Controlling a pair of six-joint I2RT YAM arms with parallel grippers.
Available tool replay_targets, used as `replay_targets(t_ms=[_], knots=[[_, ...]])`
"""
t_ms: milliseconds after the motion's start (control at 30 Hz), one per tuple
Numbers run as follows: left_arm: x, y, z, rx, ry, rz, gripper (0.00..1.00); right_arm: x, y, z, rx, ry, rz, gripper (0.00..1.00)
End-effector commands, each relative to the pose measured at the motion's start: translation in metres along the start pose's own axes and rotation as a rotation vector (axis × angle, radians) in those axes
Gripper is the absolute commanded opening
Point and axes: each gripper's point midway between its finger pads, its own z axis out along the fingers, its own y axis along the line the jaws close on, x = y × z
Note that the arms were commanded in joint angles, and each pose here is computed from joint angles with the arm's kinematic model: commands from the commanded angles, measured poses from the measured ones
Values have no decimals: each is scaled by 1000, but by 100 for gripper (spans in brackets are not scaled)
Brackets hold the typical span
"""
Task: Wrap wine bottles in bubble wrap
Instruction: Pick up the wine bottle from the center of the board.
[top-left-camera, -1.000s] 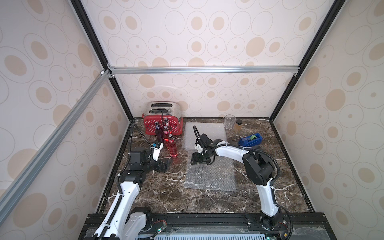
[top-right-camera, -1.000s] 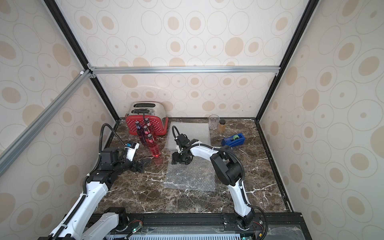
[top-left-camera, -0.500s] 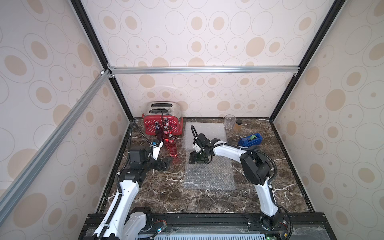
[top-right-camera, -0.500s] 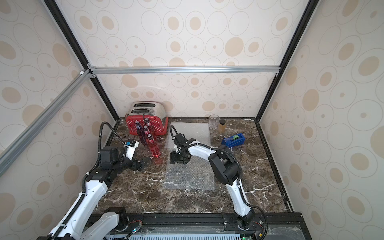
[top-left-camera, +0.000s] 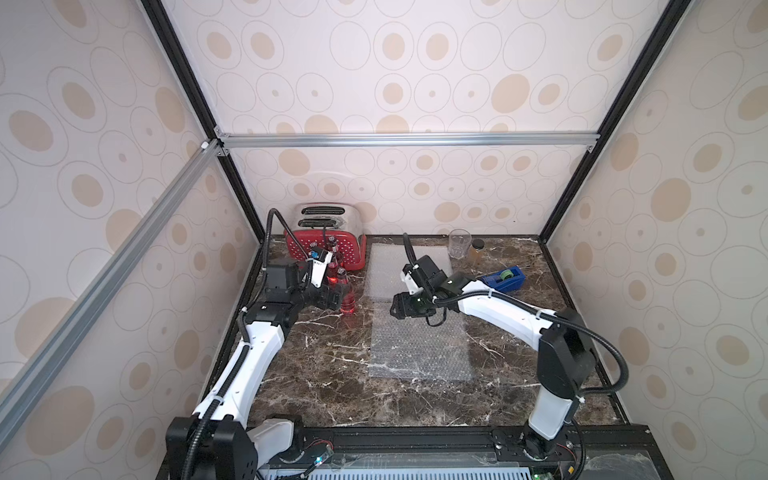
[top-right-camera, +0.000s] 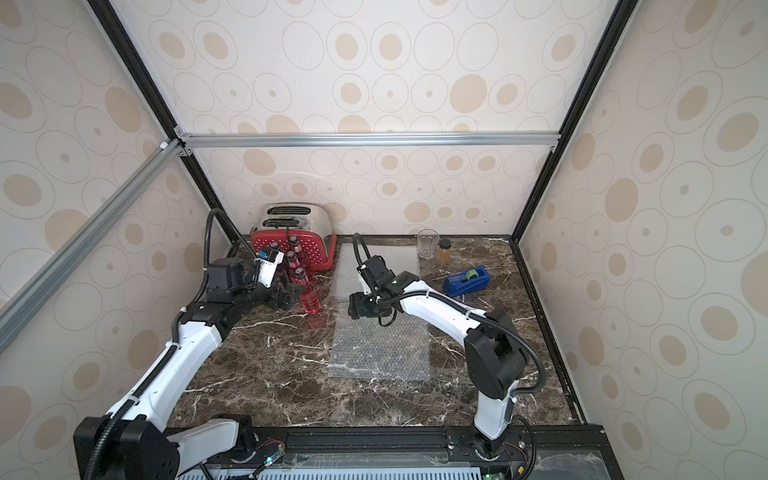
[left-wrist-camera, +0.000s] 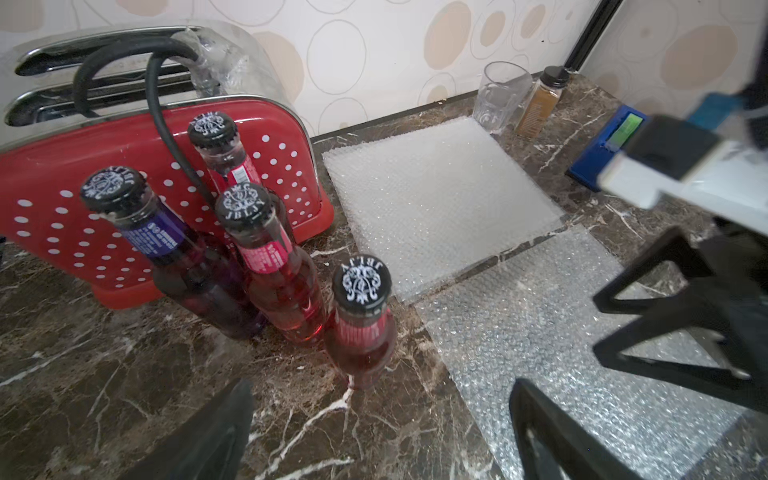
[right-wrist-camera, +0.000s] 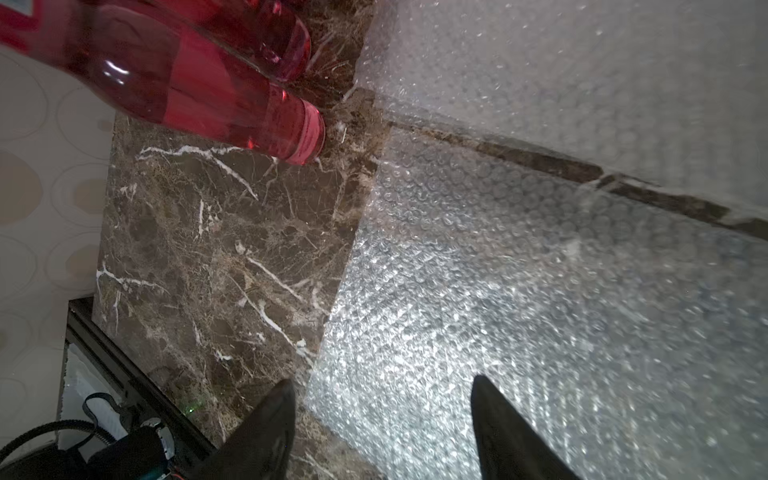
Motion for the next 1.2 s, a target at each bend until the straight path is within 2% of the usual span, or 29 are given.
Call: replay_targets(t_ms=[0, 167, 267, 533, 633, 733, 833, 967, 1067, 1100, 1167], knots=[[-24, 6, 6, -14, -54, 44, 92, 10, -15, -8, 60, -26, -18, 69], [-22, 13, 25, -5, -17, 37, 85, 11, -15, -22, 49, -68, -33, 69], [-22, 16, 37, 15, 6, 24, 75, 9, -15, -25, 48, -83, -40, 69], [-21, 20, 54, 29, -3, 24, 65, 10, -16, -24, 53, -82, -44, 69], [-22, 19, 59, 46, -6, 32, 55, 8, -14, -26, 44, -92, -53, 68], [-23, 17, 59, 57, -16, 31, 39, 5, -11, -30, 29, -116, -67, 69], [-23, 11, 56, 82, -23, 30, 24, 1, -5, -30, 0, -136, -84, 69], [-33, 1, 36, 100, -39, 48, 5, -7, 11, -32, -33, -175, -142, 72], [-45, -8, 15, 117, -53, 51, 0, -12, 34, -35, -53, -233, -251, 74], [-49, -13, 9, 133, -54, 46, 0, -13, 42, -35, -66, -258, -294, 82], [-56, -23, -3, 180, -52, 18, 0, -13, 60, -34, -110, -302, -376, 88]])
